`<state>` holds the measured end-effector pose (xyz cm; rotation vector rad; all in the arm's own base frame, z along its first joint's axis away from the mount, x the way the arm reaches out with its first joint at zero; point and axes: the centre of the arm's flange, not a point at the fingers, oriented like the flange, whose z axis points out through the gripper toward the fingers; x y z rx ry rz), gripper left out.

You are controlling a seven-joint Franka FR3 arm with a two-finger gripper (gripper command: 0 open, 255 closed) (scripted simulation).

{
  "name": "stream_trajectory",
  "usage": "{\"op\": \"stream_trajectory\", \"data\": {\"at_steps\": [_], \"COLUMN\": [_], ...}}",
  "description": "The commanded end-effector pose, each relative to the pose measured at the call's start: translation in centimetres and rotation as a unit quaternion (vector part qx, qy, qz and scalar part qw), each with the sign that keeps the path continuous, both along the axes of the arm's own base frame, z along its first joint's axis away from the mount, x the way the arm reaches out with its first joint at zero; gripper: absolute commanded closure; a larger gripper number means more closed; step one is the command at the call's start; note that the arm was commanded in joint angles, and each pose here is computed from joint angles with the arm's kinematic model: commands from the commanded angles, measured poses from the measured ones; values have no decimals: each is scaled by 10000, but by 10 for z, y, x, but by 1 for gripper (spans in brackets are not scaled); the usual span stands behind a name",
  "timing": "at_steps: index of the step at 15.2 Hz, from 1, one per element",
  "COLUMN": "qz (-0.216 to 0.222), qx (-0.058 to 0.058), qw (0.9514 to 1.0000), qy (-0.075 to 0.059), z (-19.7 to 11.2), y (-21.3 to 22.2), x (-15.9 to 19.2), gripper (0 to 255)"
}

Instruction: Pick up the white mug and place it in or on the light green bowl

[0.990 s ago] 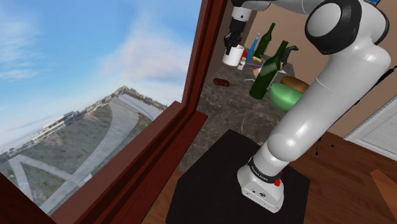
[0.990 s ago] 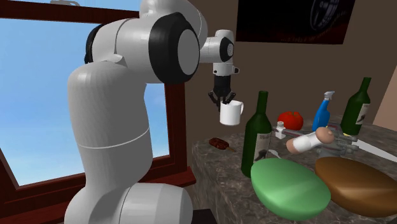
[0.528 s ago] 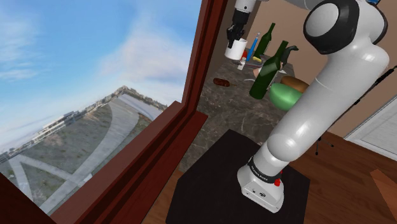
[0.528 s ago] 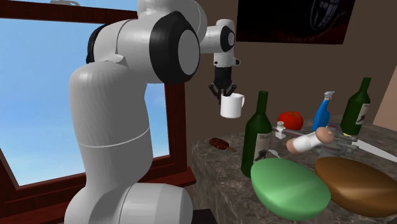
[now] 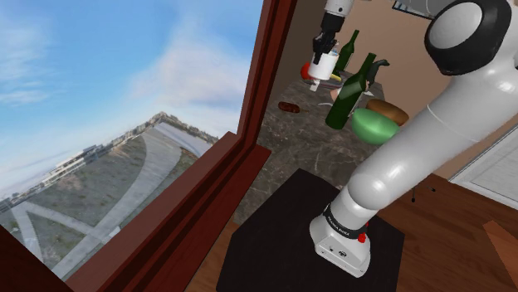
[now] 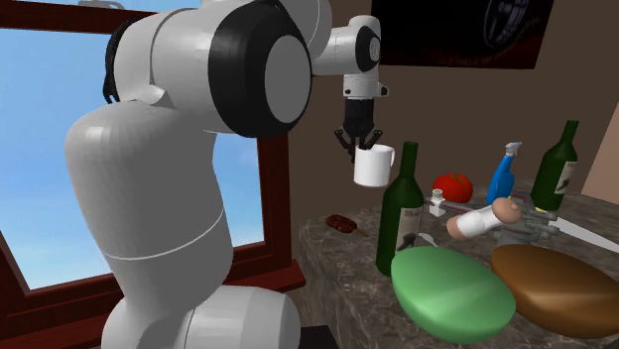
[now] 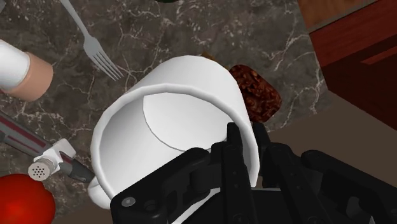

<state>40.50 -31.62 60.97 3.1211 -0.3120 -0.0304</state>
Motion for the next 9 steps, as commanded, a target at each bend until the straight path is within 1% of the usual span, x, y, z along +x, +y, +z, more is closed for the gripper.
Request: {"op": "stream_trajectory", "data": {"at_steps": [1, 9], "qz": [6, 6], "qx": [-1, -1], "qw": [10000, 10000], "qy": [0, 0], "z": [2, 8], "y": [-4, -26], "x": [-26, -129], "gripper": [255, 255]}}
